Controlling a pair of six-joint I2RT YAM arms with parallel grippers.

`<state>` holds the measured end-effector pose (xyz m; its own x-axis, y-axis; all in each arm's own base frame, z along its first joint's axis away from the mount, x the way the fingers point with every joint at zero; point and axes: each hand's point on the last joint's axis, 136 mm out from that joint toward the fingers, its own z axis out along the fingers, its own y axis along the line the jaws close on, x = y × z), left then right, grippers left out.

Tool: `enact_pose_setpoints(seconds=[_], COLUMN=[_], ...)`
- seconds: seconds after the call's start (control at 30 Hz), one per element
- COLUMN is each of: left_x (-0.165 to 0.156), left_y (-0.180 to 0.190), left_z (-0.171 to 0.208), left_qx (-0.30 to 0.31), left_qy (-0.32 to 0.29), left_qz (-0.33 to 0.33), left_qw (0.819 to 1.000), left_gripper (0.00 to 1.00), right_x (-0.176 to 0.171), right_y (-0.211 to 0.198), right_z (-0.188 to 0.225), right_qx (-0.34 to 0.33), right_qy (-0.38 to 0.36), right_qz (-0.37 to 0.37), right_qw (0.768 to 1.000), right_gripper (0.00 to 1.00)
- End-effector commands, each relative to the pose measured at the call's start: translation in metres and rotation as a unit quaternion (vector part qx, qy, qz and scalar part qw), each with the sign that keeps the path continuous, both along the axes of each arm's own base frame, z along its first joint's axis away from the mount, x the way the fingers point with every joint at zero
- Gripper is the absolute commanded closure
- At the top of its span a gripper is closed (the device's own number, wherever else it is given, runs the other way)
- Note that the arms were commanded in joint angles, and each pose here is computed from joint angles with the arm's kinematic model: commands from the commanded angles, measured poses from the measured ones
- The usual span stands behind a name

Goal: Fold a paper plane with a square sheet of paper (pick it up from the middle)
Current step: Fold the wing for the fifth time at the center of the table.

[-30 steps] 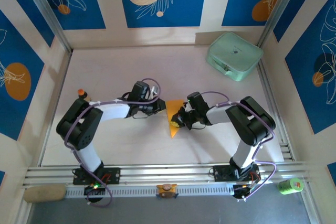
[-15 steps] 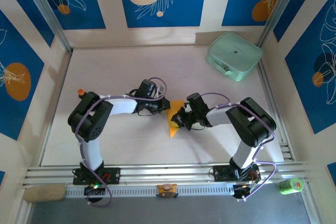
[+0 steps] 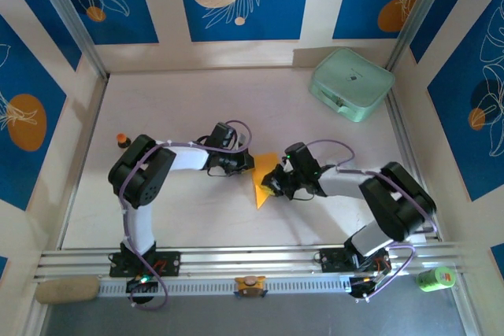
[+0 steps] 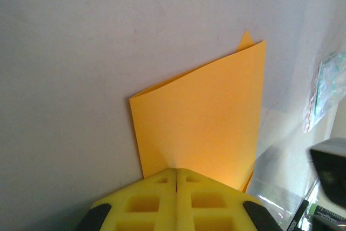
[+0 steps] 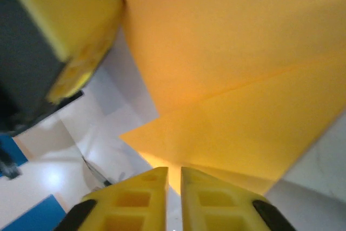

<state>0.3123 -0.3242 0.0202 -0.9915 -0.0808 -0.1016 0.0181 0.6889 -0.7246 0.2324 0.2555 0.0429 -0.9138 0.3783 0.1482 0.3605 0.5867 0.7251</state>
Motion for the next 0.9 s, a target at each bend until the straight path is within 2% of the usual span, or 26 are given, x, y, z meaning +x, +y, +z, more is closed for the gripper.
enact_pose_setpoints(seconds=[0.0,0.13,0.23,0.6,0.87], left_x=[-0.028,-0.035,-0.037,-0.036,-0.036], left_y=[0.016,0.013,0.009,0.004,0.004], left_z=[-0.031,-0.028,-0.022,-0.015,-0.016], left_qx=[0.043,0.027,0.013,0.000,0.002], left_qy=[0.034,0.030,0.023,0.017,0.018], left_qz=[-0.024,-0.050,-0.070,-0.079,-0.076], left_qw=[0.998,0.998,0.997,0.997,0.997], left_gripper=[0.96,0.96,0.96,0.96,0.96], right_x=[0.002,0.007,0.011,0.019,0.015], right_y=[-0.030,-0.050,-0.053,-0.044,-0.054], right_z=[-0.002,-0.001,0.000,-0.012,-0.025], right_qx=[-0.056,-0.055,-0.026,-0.021,-0.069], right_qy=[-0.029,-0.031,-0.025,0.003,0.037], right_qz=[-0.009,-0.016,-0.009,0.025,0.016], right_qw=[0.998,0.998,0.999,0.999,0.997], right_gripper=[0.73,0.63,0.61,0.62,0.63])
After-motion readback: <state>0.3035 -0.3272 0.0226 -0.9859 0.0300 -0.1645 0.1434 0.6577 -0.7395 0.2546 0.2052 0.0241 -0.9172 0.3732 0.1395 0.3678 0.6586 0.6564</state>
